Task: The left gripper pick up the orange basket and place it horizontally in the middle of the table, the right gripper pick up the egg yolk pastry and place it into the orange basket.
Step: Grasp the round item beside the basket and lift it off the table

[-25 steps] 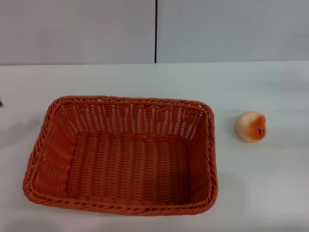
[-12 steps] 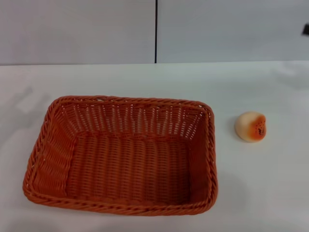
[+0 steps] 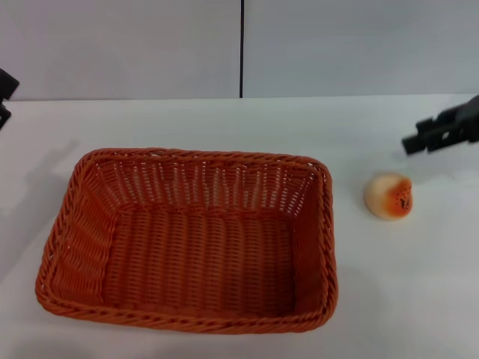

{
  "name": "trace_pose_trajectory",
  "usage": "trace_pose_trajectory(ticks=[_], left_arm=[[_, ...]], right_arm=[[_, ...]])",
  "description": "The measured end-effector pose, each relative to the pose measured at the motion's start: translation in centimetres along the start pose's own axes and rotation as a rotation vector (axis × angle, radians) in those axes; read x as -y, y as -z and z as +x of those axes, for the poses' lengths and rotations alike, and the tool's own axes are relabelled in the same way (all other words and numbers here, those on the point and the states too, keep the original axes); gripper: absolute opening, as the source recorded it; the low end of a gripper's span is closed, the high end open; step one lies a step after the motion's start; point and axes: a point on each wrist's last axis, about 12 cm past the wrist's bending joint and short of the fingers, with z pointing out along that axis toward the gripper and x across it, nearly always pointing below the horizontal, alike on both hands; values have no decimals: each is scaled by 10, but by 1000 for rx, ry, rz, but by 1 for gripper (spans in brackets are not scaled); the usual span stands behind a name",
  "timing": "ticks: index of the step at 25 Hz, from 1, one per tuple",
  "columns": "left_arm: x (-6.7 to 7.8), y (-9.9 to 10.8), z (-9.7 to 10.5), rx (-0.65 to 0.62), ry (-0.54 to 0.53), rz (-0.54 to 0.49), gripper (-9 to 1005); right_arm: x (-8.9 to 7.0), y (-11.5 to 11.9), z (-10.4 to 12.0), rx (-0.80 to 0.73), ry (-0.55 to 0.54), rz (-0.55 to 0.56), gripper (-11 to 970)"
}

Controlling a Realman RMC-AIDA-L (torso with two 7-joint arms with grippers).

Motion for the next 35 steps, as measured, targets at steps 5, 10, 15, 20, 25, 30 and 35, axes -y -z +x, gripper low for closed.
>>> trace_pose_trajectory(ticks=[5,10,15,20,25,30,35], left_arm=[[4,1,5,1,-46,-6,651],[5,2,7,-4,-49,-15,651],[6,1,10,-7,-37,-16,650],[7,4,10,-7,-23,-18,650],[8,5,10,-2,-15,-16,650],[9,5,9,4,-10,-10,650],[9,2,9,12,-7,0,649]], right_arm=[[-11,-28,-5,-181,58,54,615],[-14,-50,-5,-285,91,106,603],[-16,-65,-4,-353,133,147,590],[-14,-75,-3,-356,143,166,578],[-12,-81,-3,-353,147,182,566],[-10,-81,-4,-352,149,203,553],[-5,-81,-3,-359,145,241,541]])
